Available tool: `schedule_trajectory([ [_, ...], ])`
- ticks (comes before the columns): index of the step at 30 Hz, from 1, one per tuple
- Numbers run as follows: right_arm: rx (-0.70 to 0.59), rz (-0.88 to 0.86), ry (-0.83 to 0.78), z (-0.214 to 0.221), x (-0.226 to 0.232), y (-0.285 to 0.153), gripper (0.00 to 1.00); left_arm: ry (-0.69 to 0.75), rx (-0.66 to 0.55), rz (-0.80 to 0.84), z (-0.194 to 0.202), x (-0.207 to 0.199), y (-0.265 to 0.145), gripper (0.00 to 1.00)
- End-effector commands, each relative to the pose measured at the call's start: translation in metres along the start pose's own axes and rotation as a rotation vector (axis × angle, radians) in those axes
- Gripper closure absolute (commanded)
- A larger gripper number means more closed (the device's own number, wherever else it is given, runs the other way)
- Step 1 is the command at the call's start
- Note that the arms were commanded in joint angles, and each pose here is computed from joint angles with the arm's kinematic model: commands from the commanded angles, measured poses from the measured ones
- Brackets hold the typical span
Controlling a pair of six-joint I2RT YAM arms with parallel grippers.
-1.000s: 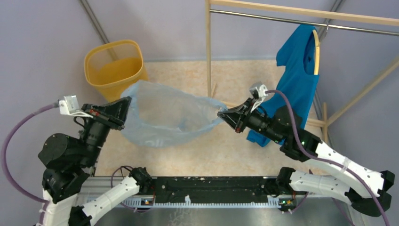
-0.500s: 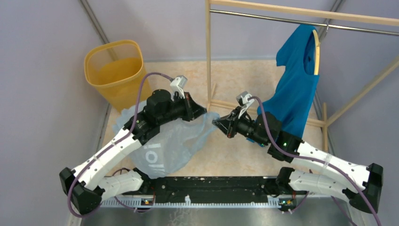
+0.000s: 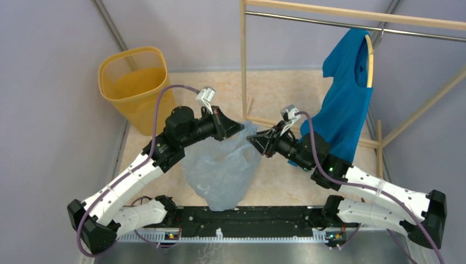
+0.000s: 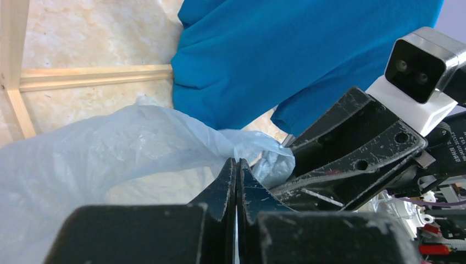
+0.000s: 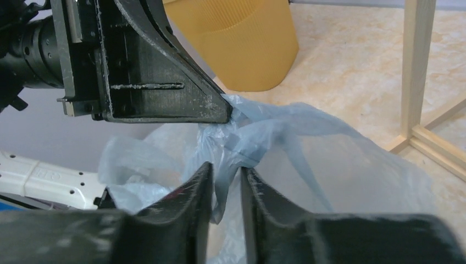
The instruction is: Put the trash bags into the trash bin
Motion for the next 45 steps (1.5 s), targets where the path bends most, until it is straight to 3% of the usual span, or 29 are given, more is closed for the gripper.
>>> schedule_trajectory([
  [1,-0.062,-0.048,0.013,-0.015,0.011,0.007,0.7,-0.01,-0.022,0.061,-0.002,-0.006,0.001,1.0],
  [8,-0.055,-0.076,0.005,-0.012,0.012,0.013,0.32,-0.004,-0.02,0.074,-0.005,-0.008,0.004,1.0],
  [10,-0.057,-0.058,0.004,-0.011,0.011,0.015,0.25,-0.004,-0.017,0.082,-0.005,-0.009,0.004,1.0],
  [13,-0.069,-0.062,0.004,-0.013,0.012,0.02,0.22,-0.003,-0.02,0.087,-0.006,-0.01,0.003,1.0],
  [17,-0.079,-0.08,0.005,-0.015,0.016,0.031,0.23,-0.004,-0.016,0.088,-0.005,-0.011,0.002,1.0],
  [21,-0.081,-0.067,0.006,-0.015,0.016,0.041,0.29,0.002,-0.018,0.089,-0.007,-0.012,0.001,1.0],
  [23,-0.094,-0.056,0.014,-0.015,0.014,0.043,0.37,0.005,-0.017,0.09,-0.007,-0.012,0.001,1.0],
  [27,-0.104,-0.049,0.014,-0.014,0.013,0.043,0.66,0.048,-0.016,0.082,-0.009,-0.013,-0.001,1.0],
  [29,-0.091,-0.031,0.01,-0.01,0.01,0.04,0.8,0.091,-0.036,0.038,-0.017,-0.015,-0.007,0.77],
  [32,-0.056,0.024,0.0,0.0,0.0,0.031,0.96,0.177,-0.101,-0.132,-0.032,-0.011,-0.024,0.29],
  [34,-0.029,0.062,-0.006,0.008,-0.007,0.021,1.0,0.249,-0.168,-0.288,-0.045,-0.005,-0.04,0.1],
  [36,-0.007,0.094,-0.009,0.015,-0.014,0.01,1.0,0.306,-0.221,-0.465,-0.057,0.002,-0.057,0.02],
  [40,0.017,0.154,-0.018,0.017,-0.023,-0.018,1.0,0.451,-0.212,-0.769,-0.074,0.017,-0.077,0.01],
  [45,-0.005,0.209,-0.041,0.003,-0.027,-0.051,1.0,0.585,-0.188,-1.191,-0.109,0.046,-0.072,0.01],
])
Point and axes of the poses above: each gripper's point midway between its finger pads, its own y axis out along the fingers, its own x axis along the line the jaws close on, z = x × y, the point moved 9 cm from there along -y, back along the fingers
